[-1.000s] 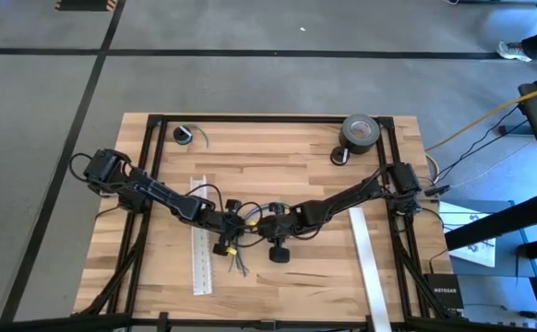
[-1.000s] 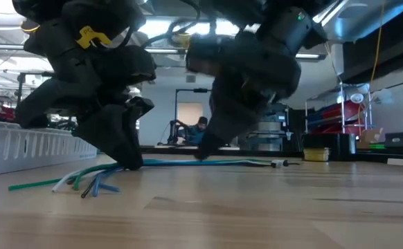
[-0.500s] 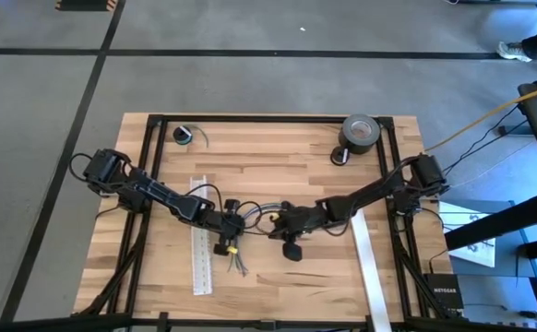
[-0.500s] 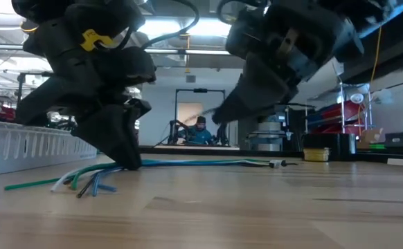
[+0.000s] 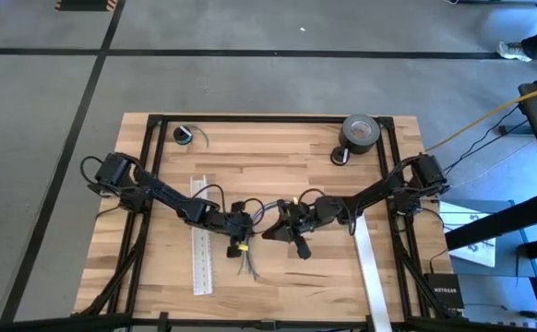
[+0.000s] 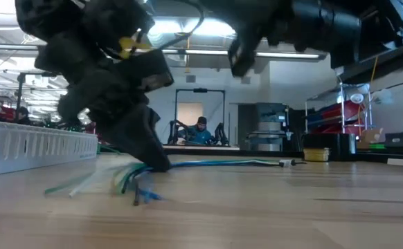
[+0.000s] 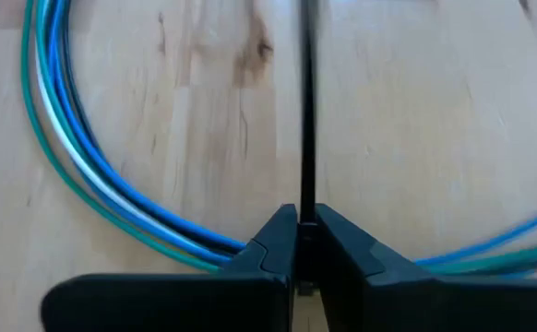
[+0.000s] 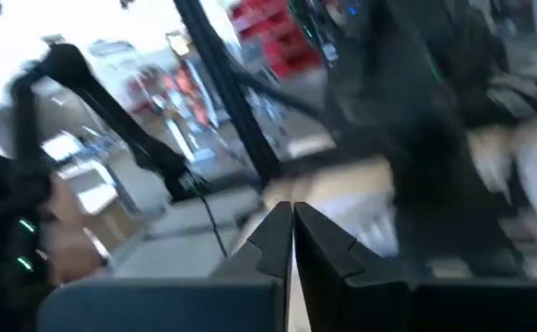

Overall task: Ziptie cables
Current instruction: Wrap the colored cables with the black zip tie

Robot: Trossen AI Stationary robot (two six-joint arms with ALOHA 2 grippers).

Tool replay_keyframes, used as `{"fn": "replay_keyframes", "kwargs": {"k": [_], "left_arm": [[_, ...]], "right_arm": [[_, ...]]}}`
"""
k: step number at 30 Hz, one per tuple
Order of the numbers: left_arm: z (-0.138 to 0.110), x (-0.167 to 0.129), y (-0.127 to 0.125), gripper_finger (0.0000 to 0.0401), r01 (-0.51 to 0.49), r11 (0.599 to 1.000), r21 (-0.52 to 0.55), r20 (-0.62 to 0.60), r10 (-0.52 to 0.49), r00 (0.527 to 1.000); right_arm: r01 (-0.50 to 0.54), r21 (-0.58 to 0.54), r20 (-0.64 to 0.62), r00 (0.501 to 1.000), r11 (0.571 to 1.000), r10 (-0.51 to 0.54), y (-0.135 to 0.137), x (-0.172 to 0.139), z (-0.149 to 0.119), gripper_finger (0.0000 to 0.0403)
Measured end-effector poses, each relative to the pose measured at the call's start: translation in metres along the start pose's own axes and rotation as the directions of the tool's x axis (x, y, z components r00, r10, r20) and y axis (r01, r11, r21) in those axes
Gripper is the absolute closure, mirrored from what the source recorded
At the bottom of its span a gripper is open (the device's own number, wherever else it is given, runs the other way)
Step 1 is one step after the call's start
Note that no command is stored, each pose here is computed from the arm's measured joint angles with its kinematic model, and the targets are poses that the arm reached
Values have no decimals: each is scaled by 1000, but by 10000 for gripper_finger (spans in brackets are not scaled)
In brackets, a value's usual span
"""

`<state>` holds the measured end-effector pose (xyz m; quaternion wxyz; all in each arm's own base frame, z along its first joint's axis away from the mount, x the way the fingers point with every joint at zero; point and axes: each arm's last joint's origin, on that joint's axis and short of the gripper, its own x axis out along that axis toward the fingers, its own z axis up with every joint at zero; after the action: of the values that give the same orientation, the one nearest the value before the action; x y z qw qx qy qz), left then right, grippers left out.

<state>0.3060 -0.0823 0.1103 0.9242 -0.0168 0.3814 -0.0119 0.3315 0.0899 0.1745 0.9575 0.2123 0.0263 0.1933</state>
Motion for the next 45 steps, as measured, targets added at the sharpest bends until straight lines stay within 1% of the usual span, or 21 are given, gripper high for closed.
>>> {"fn": "replay_keyframes", "kwargs": {"k": [2, 6, 9, 11, 14, 16, 20, 23, 25, 29, 32, 35, 38, 40, 43, 45], "left_arm": [[1, 5, 1, 388, -2, 1000, -30, 12, 2, 1000], [2, 6, 0, 388, -3, 1000, -21, 10, 3, 1000], [4, 2, -1, 388, 1, 1000, -24, 14, -1, 1000], [7, -1, -1, 387, 7, 999, -32, 25, -6, 1000], [8, -1, 1, 363, 6, 999, -52, 31, -5, 1000], [8, -1, 3, 337, 0, 997, -73, 25, 2, 1000], [13, -6, 4, 283, 1, 997, -78, 44, 2, 999], [28, -17, 3, 257, 11, 998, -57, 82, -6, 997], [31, -22, 3, 247, 6, 1000, -27, 76, -4, 997], [33, -24, 5, 242, -22, 1000, -18, 81, 24, 996], [32, -22, 7, 248, -27, 999, -35, 72, 30, 997], [32, -21, 7, 254, -14, 1000, -22, 75, 15, 997], [36, -22, 3, 255, 78, 997, -12, 107, -77, 991], [36, -22, 1, 253, 120, 993, 17, 94, -121, 988], [34, -22, -1, 247, 127, 991, 42, 86, -130, 988], [33, -18, -1, 244, 121, 991, 62, 91, -127, 988]], "right_arm": [[-18, -13, 4, 1000, 1000, 18, 1, 0, 2, 403], [27, -38, -48, 998, 999, -29, -1, -2, -1, 403], [54, -52, -145, 988, 997, -61, -3, -7, -1, 403], [82, -64, -227, 969, 995, -94, -4, -12, 1, 403], [146, -104, -295, 940, 984, -171, -2, -25, 13, 402], [216, -141, -342, 905, 966, -252, 2, -36, 20, 399], [348, -217, -434, 802, 912, -410, 9, -63, 31, 385], [410, -211, -496, 737, 887, -459, 16, -80, 35, 370], [440, -217, -529, 697, 871, -484, 20, -86, 31, 360], [432, -234, -567, 667, 871, -483, 30, -87, 22, 341], [446, -273, -573, 636, 852, -516, 35, -88, 13, 333], [456, -313, -547, 631, 833, -551, 41, -89, 8, 331], [466, -343, -531, 620, 815, -578, 44, -92, 1, 331], [474, -335, -513, 633, 814, -580, 45, -93, -2, 331], [477, -328, -504, 642, 815, -578, 44, -96, -9, 331], [476, -314, -487, 662, 822, -569, 43, -96, -11, 331]]}}
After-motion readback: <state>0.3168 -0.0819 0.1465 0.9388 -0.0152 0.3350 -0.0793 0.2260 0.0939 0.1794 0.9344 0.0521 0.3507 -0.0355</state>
